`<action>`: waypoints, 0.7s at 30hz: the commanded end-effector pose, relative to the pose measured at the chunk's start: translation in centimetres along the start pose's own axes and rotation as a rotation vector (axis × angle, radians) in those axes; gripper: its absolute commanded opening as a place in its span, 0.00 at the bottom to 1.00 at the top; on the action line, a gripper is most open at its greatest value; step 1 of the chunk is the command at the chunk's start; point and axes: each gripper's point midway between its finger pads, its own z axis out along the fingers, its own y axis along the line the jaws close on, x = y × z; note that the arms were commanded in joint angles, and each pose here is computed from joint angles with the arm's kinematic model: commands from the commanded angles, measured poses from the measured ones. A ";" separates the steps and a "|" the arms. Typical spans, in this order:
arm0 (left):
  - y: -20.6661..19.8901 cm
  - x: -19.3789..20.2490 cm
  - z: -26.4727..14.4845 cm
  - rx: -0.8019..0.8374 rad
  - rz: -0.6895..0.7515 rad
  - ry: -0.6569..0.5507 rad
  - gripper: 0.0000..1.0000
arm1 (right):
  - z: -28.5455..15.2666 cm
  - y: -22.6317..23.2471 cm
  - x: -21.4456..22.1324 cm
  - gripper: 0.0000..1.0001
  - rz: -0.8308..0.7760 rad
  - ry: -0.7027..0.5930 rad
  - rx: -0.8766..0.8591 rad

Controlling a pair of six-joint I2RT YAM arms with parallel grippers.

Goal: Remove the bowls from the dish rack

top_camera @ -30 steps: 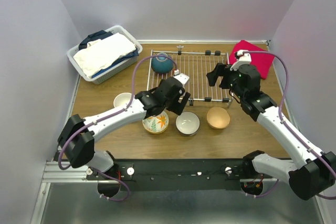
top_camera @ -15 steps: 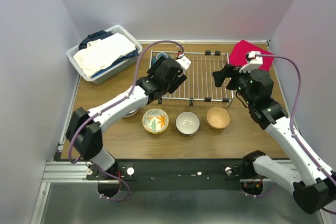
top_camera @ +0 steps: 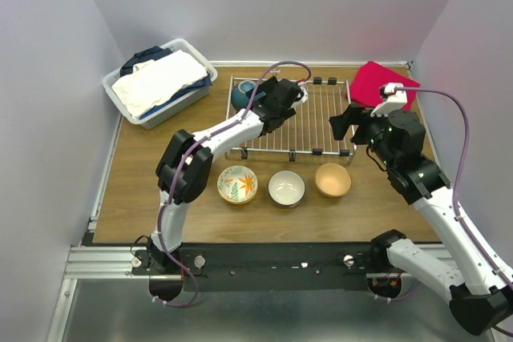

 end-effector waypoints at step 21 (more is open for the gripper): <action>0.2 2.1 7.3 -0.148 0.171 0.131 0.99 | -1.4 0.4 -0.6 1.00 -0.008 0.031 -0.020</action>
